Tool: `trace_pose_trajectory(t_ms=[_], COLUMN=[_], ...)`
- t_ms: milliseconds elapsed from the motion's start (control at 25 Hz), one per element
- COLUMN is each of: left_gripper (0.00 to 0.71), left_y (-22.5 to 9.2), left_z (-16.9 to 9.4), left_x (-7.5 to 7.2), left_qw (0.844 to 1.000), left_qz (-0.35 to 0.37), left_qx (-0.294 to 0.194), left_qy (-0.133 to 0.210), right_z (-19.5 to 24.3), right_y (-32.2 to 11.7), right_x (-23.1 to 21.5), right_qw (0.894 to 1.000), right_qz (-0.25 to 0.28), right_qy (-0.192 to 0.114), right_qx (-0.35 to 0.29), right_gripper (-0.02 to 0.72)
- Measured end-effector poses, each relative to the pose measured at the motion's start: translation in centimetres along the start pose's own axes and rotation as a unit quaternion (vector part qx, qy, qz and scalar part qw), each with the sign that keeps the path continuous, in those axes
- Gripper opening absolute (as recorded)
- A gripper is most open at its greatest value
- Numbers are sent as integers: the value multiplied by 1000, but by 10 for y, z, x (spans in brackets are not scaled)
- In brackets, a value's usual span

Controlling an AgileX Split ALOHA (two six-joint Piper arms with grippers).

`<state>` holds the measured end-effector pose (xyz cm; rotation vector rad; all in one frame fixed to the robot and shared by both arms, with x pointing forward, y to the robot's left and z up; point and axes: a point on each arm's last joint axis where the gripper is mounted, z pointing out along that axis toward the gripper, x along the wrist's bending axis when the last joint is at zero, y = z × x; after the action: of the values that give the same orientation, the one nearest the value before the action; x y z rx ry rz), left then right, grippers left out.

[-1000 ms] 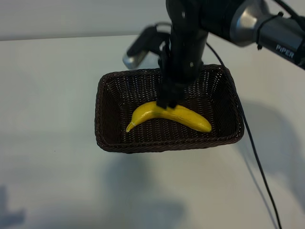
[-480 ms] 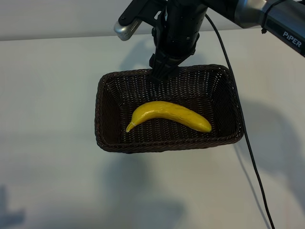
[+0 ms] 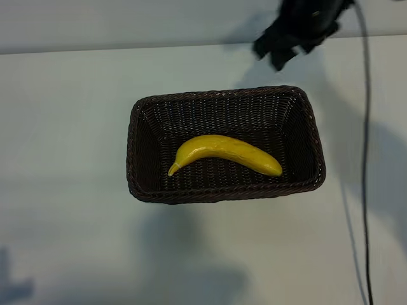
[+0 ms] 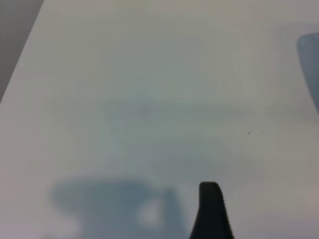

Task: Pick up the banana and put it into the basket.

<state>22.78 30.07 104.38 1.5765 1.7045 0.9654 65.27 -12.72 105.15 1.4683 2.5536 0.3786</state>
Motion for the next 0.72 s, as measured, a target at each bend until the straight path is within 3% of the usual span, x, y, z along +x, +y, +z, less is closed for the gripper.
trace_pose_trajectory(t_ms=[240, 480, 720], left_gripper=[542, 542, 542], left_y=[0, 0, 0], left_z=[0, 0, 0], left_x=[0, 0, 0], left_qw=[1000, 1000, 1000], left_qz=[0, 0, 0], left_qx=[0, 0, 0], left_qy=[0, 0, 0], right_z=[-4, -12, -18], right_y=[-17, -50, -71], right_x=[-79, -158, -194], right_qw=[995, 981, 967], right_qz=[97, 188, 243], right_qy=[-27, -57, -74], right_qx=[2, 4, 5], right_gripper=[568, 567, 567])
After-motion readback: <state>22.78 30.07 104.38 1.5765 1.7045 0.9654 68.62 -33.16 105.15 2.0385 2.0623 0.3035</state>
